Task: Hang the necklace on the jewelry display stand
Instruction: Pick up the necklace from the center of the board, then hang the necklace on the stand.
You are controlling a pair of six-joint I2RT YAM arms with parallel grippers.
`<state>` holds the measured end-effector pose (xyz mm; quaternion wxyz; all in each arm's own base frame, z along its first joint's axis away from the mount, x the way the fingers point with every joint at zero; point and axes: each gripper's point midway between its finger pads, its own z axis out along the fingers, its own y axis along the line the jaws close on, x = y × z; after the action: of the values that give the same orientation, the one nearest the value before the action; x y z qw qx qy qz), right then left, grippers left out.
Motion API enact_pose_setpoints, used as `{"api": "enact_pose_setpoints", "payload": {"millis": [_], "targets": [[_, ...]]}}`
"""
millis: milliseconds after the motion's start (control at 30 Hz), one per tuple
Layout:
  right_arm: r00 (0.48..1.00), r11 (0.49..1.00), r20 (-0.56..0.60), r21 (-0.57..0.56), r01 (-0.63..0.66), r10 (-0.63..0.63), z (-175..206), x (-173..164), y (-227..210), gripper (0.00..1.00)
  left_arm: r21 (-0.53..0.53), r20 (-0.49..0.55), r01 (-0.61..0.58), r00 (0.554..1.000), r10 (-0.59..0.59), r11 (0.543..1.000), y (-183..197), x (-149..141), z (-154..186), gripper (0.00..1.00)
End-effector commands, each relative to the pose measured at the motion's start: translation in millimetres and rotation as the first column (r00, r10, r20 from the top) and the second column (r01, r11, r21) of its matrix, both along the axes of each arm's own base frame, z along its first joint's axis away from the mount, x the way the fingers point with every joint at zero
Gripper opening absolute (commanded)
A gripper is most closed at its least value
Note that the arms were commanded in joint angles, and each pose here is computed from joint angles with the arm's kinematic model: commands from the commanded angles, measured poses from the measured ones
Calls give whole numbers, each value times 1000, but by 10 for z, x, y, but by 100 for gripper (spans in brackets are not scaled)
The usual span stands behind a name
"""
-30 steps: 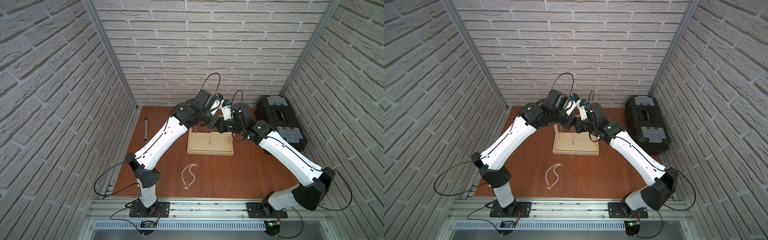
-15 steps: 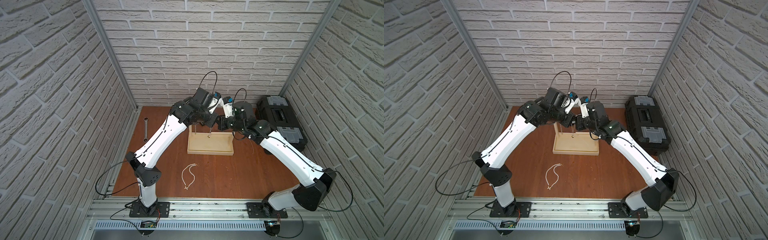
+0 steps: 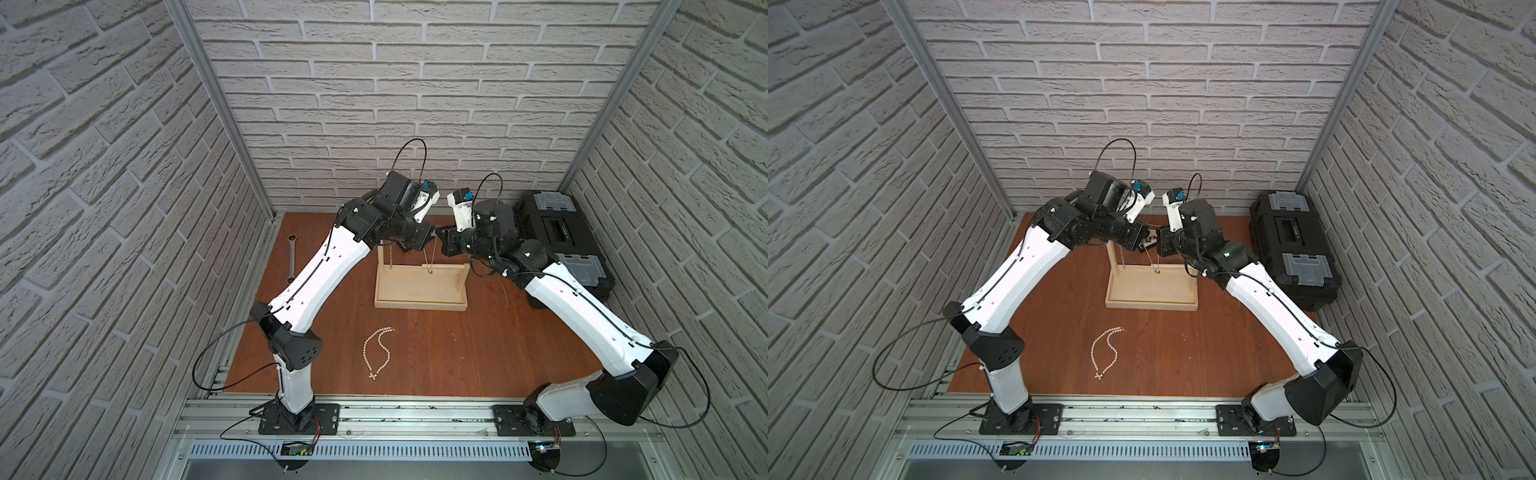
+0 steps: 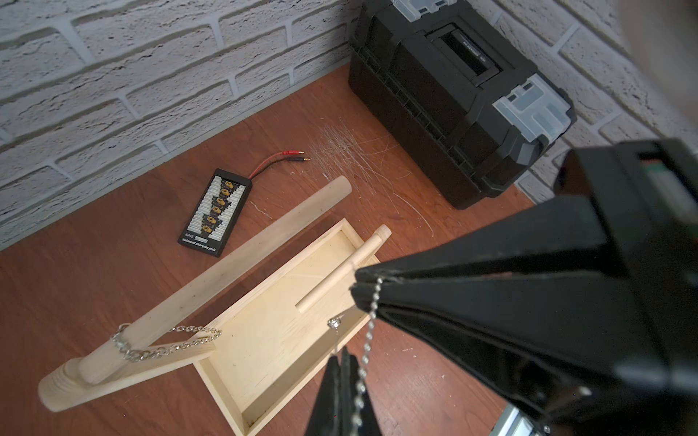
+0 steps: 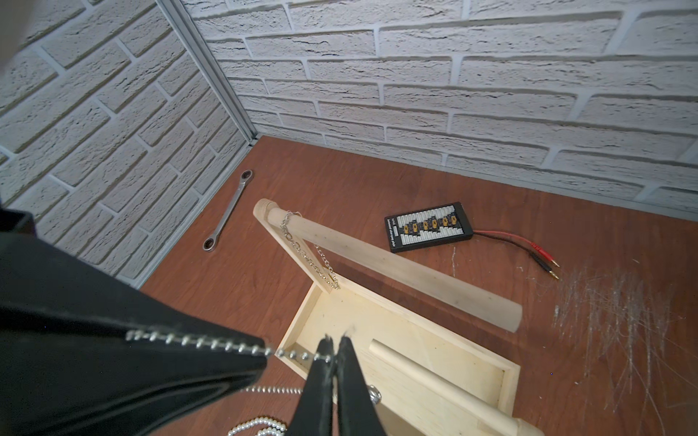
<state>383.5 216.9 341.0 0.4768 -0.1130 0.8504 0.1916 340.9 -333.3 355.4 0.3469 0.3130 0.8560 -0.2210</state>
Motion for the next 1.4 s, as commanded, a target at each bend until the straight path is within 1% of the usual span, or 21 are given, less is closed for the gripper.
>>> {"api": "enact_pose_setpoints", "payload": {"millis": [0, 200, 367, 667, 833, 967, 1267, 1367], "targets": [[992, 999, 117, 23, 45, -48, 375, 90, -117, 8, -77, 13, 11, 1000, -10, 997, -118, 138, 109, 0], [988, 997, 136, 35, 73, -77, 453, 207, -186, 8, -111, 20, 24, 1000, -22, 994, -234, 250, 147, 0], [983, 994, 149, 23, 105, -107, 464, 294, -257, 9, -151, 25, 34, 999, -30, 988, -327, 367, 166, 0], [974, 983, 137, -18, 183, -179, 317, 497, -491, 8, -203, 11, 53, 999, -52, 978, -472, 501, 149, 0], [967, 973, 113, -23, 230, -226, 218, 607, -657, 9, -229, -12, 53, 998, -58, 972, -537, 582, 78, 0], [967, 971, 101, -15, 238, -235, 168, 650, -718, 8, -250, -24, 63, 997, -71, 966, -621, 626, 23, 0], [957, 957, 92, -66, 281, -275, 14, 775, -871, 8, -295, -42, 57, 996, -73, 954, -793, 780, -96, 0], [958, 958, 82, -68, 280, -274, -42, 821, -888, 8, -304, -47, 52, 996, -70, 951, -823, 811, -118, 0]]}}
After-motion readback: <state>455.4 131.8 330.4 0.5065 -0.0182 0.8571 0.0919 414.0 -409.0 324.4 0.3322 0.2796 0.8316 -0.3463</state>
